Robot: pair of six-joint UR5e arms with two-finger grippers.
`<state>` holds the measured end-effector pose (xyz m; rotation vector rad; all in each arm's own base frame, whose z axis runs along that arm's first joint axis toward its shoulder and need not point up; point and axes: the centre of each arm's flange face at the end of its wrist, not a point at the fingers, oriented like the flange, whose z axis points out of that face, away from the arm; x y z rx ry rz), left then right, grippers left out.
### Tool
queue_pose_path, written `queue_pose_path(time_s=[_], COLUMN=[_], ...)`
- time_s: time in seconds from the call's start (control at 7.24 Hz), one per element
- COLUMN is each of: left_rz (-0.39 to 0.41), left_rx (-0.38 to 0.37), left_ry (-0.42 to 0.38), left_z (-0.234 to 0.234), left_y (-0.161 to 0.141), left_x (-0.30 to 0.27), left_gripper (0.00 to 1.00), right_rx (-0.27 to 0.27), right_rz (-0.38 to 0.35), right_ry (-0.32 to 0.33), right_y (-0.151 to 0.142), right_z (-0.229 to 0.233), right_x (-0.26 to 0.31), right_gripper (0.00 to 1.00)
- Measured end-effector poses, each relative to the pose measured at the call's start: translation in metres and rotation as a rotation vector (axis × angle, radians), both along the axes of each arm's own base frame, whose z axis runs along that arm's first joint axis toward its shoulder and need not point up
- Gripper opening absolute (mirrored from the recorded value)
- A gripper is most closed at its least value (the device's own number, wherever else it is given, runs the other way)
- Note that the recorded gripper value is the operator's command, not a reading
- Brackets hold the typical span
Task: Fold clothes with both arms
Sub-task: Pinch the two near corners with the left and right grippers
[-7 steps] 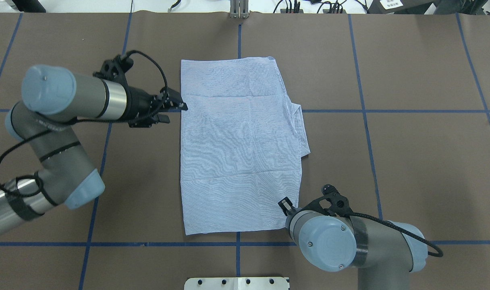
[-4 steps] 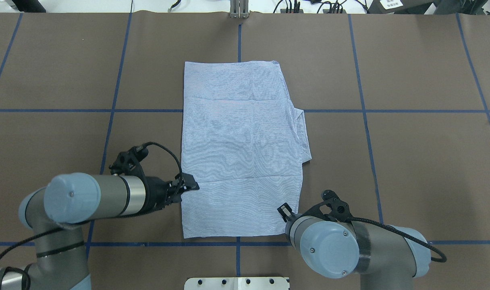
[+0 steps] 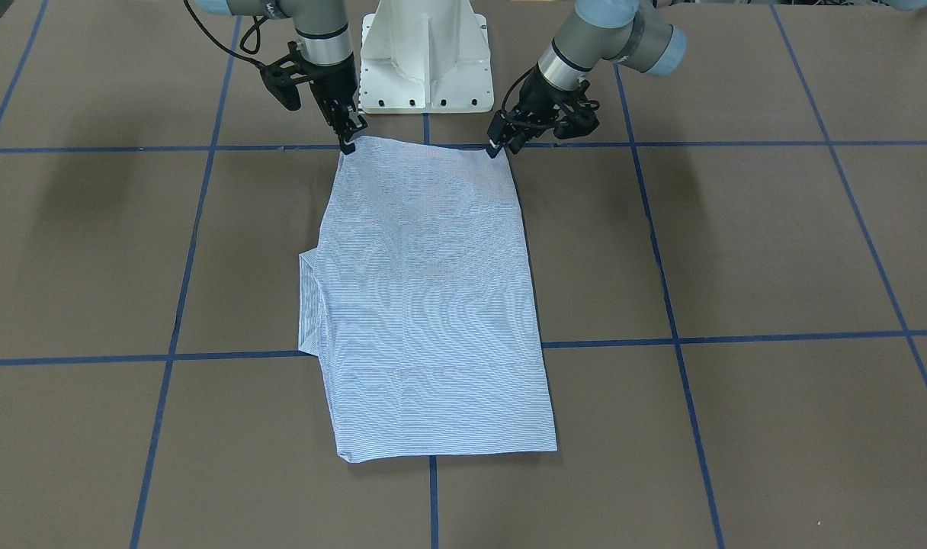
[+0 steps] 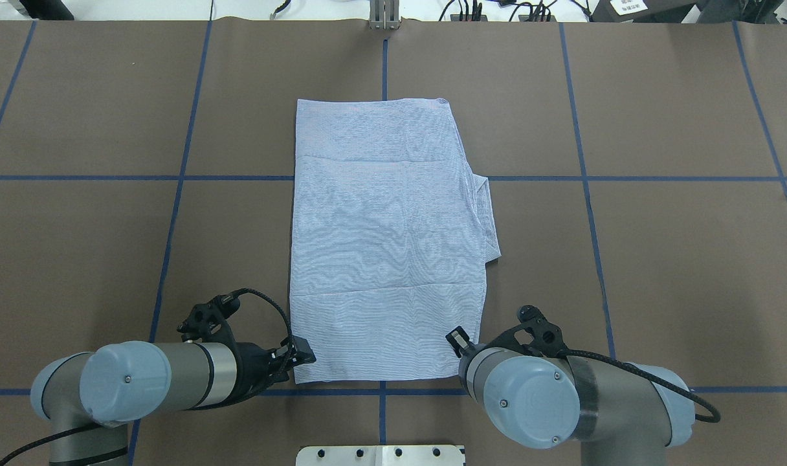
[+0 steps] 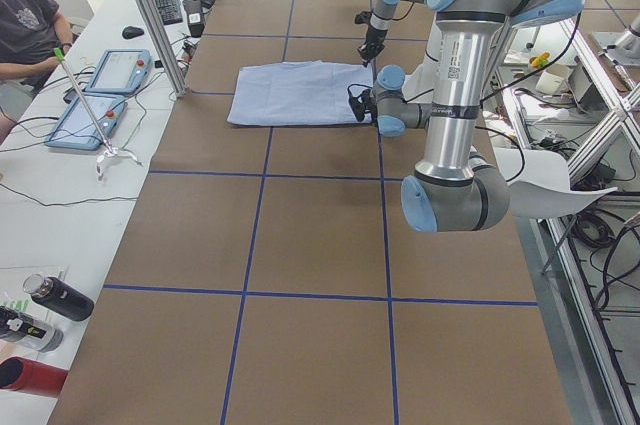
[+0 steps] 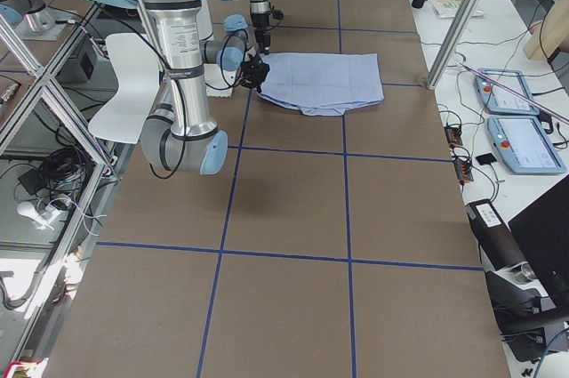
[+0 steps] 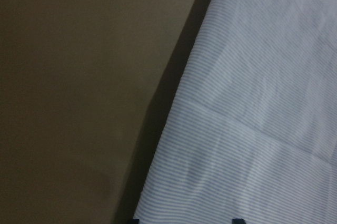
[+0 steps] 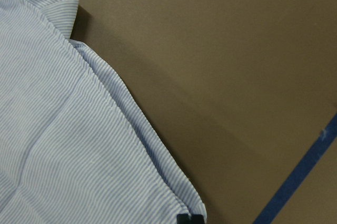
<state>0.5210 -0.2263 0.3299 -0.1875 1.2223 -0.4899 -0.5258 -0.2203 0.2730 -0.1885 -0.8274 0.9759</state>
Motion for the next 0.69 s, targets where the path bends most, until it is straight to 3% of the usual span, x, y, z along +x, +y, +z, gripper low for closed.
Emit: queue_pose_path(time_s=[0.41, 0.69], left_rz=[-0.002, -0.007], left_rx=[-0.030, -0.043], left_ry=[-0.001, 0.002], left_z=[0.0018, 0.0011], left_y=[0.0112, 0.0118], left_x=[0.0051, 0.0050], left_gripper=[0.02, 0.00], right_rx=[0.000, 0.001], right_rz=[0.001, 0.001], right_ry=[-0.003, -0.006], right_y=[-0.0003, -0.0002], right_z=[-0.0012, -0.0025], right_x=[0.0006, 0.0015], right_gripper=[0.00, 0.00])
